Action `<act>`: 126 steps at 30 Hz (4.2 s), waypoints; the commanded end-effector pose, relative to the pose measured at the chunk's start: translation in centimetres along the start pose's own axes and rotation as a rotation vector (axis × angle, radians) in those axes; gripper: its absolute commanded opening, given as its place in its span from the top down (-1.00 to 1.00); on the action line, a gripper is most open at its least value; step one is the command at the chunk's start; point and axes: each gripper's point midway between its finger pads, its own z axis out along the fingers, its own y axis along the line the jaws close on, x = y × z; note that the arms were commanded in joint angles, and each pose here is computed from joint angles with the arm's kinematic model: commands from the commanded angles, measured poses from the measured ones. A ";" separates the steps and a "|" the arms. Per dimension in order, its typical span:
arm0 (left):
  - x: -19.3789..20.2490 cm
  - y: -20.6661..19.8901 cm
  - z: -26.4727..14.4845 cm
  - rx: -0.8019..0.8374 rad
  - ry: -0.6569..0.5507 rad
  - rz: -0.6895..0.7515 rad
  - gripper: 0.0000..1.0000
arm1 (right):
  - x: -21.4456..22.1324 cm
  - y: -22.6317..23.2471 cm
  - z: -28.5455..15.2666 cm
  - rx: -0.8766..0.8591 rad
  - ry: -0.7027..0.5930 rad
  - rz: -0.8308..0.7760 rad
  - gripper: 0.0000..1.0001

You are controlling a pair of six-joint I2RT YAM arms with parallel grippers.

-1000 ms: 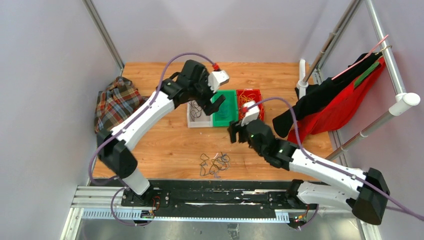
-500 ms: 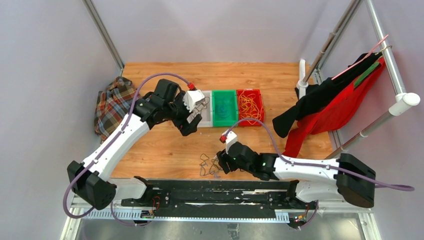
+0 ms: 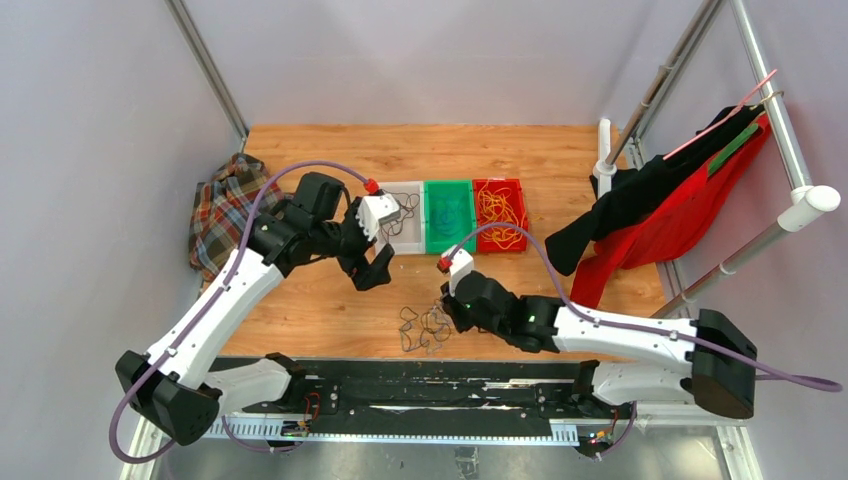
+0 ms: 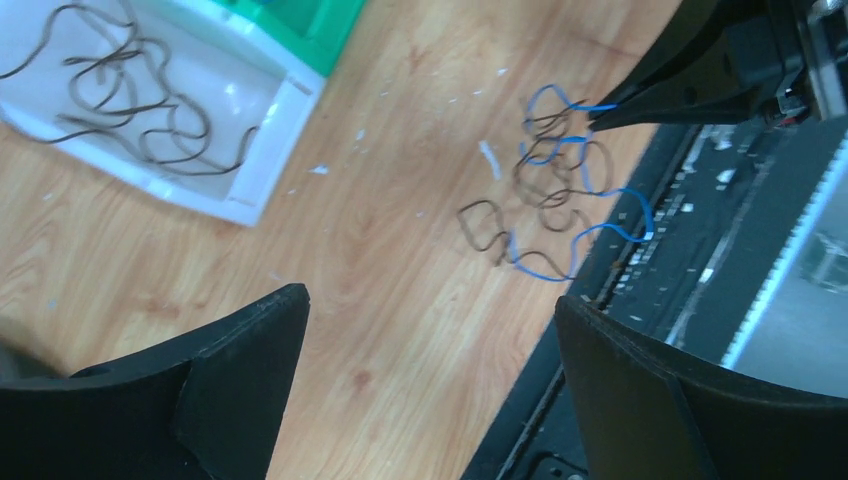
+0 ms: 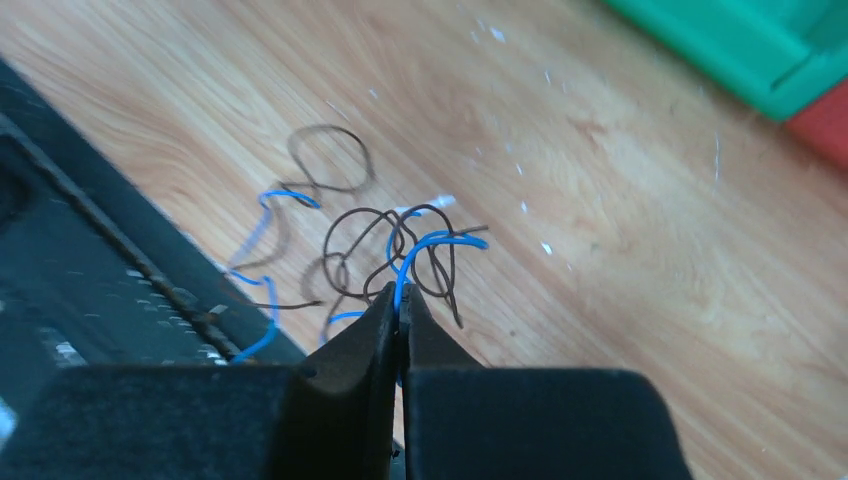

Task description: Untangle the cables

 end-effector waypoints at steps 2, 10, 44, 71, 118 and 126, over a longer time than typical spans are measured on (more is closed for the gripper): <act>0.2 -4.6 -0.4 0.225 -0.048 -0.047 -0.93 | -4.8 2.6 -3.2 -0.121 -0.047 -0.029 0.99; -2.2 -7.2 -3.3 0.331 -0.178 0.119 -0.96 | -11.0 7.3 -5.6 -0.376 -0.237 -0.042 0.99; -1.1 -8.6 -6.0 0.361 -0.165 0.357 0.93 | -14.6 12.0 -6.0 -0.678 -0.280 -0.042 0.99; -1.7 -8.3 -3.9 0.279 -0.335 0.221 -0.79 | -17.3 14.0 -10.9 -0.853 -0.323 -0.065 0.99; -6.1 -4.0 -6.5 -0.023 -0.450 -0.011 0.99 | -21.4 7.6 -4.9 -0.317 -0.628 0.080 -0.12; -7.2 -5.3 -7.4 0.039 -0.473 0.011 0.99 | -20.9 6.4 -2.6 -0.193 -0.630 0.118 -0.12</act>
